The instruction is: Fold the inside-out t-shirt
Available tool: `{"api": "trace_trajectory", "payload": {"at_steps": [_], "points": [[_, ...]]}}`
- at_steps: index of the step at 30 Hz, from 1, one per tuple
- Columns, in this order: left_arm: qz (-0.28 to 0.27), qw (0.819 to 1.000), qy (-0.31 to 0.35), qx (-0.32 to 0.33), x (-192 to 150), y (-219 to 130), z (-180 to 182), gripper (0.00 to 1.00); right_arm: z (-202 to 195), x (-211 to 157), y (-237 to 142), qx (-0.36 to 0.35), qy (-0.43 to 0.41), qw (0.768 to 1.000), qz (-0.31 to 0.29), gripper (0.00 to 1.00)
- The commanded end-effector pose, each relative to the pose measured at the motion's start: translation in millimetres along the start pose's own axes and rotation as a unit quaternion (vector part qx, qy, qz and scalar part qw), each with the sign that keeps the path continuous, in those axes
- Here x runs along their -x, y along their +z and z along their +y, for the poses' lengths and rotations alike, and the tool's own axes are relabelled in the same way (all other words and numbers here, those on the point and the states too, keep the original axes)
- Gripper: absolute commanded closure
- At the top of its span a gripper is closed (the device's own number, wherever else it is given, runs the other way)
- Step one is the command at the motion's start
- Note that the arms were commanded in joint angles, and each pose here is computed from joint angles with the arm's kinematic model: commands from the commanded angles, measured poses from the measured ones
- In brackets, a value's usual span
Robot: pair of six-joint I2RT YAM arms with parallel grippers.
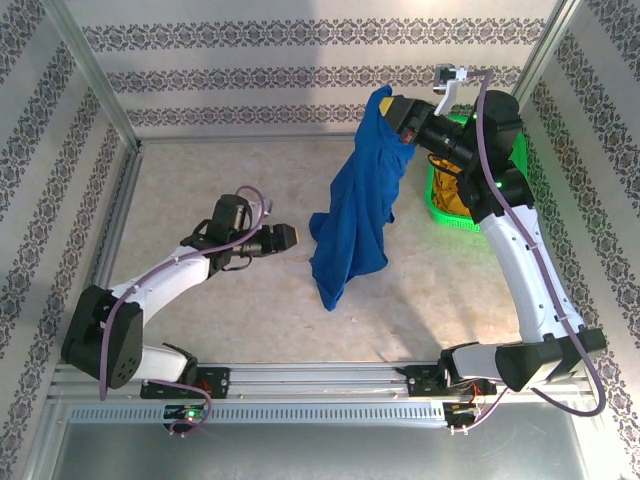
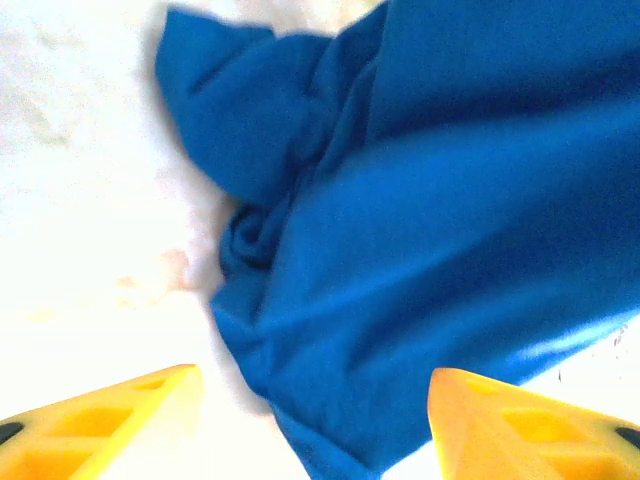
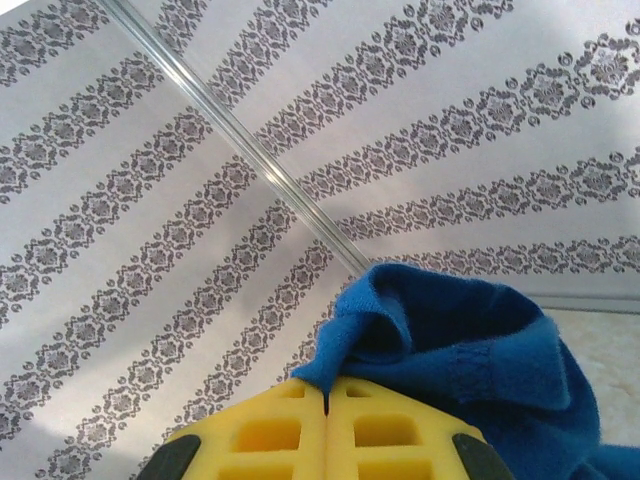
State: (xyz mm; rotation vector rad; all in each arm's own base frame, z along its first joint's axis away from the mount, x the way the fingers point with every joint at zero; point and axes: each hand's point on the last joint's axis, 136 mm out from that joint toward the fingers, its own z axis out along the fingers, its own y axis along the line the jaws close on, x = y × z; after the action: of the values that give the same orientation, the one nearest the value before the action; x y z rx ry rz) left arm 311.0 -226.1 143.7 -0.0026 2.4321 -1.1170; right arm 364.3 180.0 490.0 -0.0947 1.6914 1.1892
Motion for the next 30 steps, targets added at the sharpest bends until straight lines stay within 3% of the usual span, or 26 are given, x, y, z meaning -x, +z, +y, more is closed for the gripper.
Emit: {"api": "trace_trajectory", "payload": {"at_steps": [1, 8, 17, 23, 30], "points": [[0.017, 0.999, 0.045, -0.023, -14.2, 12.7, -15.9, 0.39, 12.5, 7.0, -4.1, 0.005, 0.001, 1.0, -0.006, 1.0], [0.029, 0.994, 0.102, 0.018, -18.0, 53.9, -17.2, 0.39, 14.3, 3.5, -9.0, 0.002, 0.002, 1.0, -0.002, 1.0], [0.037, 0.99, 0.079, 0.111, -18.5, 77.3, 30.6, 0.39, 16.8, 3.2, -17.3, -0.004, -0.001, 1.0, -0.01, 1.0], [0.041, 0.997, 0.049, 0.044, -32.9, 64.0, 5.9, 0.37, 25.1, 15.1, -18.2, -0.001, -0.012, 1.0, -0.021, 1.0], [0.117, 0.993, 0.005, 0.008, -67.5, 70.5, -16.9, 0.33, 26.8, 20.8, -15.6, 0.0, -0.012, 1.0, -0.026, 1.0]]}}
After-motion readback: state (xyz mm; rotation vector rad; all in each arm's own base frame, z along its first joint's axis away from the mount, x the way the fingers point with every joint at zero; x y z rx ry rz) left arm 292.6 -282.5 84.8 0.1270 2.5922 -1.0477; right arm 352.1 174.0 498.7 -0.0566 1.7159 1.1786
